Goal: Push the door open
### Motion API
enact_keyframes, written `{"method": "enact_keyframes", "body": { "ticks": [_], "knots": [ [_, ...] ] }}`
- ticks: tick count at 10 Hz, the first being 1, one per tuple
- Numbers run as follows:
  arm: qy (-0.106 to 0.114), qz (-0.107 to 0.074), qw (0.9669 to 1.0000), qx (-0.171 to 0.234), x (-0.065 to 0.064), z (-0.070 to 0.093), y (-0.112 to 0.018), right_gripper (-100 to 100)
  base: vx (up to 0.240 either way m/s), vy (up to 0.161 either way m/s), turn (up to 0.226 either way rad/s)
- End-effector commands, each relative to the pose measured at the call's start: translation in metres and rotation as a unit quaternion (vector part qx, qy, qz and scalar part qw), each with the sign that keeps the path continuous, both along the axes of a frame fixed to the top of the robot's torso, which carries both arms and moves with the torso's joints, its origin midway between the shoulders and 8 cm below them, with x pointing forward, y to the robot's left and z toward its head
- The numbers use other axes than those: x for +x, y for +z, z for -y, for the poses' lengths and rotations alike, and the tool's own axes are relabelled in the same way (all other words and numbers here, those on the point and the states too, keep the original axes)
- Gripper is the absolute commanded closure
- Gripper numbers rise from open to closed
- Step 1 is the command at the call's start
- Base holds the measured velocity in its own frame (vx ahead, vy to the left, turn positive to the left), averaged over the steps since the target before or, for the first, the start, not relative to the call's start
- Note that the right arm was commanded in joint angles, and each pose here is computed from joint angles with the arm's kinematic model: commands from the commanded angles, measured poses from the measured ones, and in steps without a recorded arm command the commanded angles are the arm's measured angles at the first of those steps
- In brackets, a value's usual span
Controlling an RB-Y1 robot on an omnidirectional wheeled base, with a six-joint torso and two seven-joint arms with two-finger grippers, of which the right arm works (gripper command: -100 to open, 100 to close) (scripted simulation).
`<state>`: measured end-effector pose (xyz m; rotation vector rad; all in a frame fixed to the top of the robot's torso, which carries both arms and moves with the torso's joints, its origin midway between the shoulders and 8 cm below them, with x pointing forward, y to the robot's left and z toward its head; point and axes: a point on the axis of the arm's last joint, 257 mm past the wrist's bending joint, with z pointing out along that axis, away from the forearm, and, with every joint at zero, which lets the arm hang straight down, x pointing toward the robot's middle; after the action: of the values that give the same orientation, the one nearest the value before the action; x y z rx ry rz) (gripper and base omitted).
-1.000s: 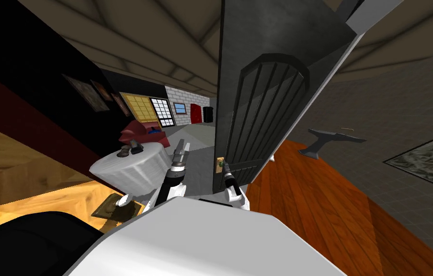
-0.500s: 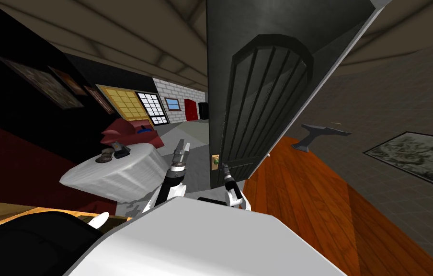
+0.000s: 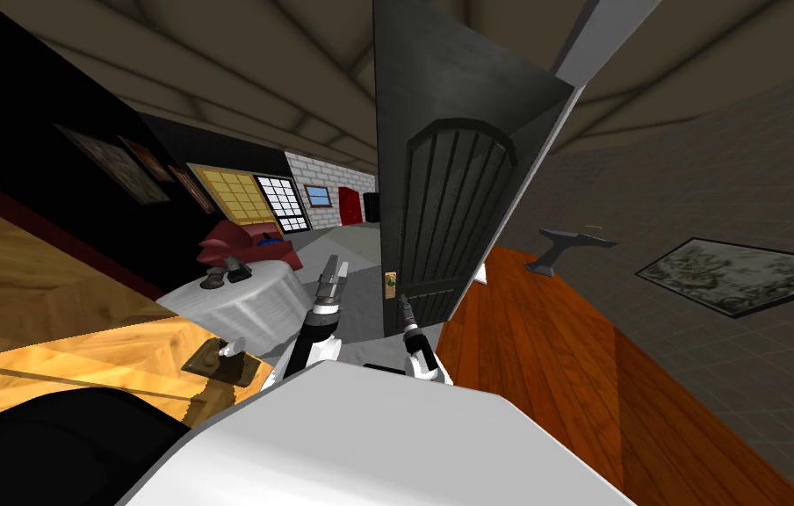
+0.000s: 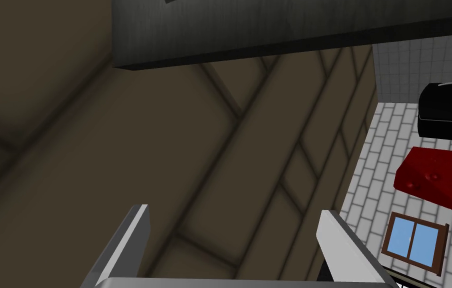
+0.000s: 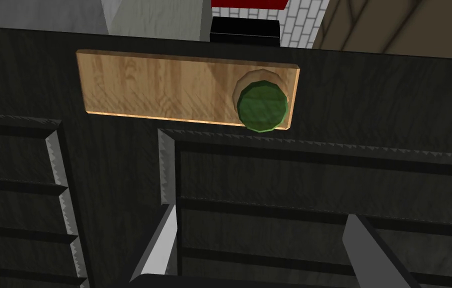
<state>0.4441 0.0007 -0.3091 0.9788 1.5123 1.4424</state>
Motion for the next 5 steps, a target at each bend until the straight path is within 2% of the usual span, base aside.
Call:
{"method": "enact_keyframes", "body": {
  "ticks": [1,2,3,5],
  "knots": [
    [0.004,0.001,0.9999,0.016,-0.004,-0.016,0.009,-100,-0.178,-0.077,-0.010],
    [0.002,0.000,0.9999,0.010,-0.003,-0.012,0.004,-100,-0.071,-0.025,0.003],
    [0.004,0.000,1.0000,-0.006,-0.002,-0.001,-0.002,-100,0.073,0.035,0.015],
    [0.003,0.001,0.9998,-0.017,0.001,0.007,-0.006,-100,0.195,0.107,0.012]
  ]
}}
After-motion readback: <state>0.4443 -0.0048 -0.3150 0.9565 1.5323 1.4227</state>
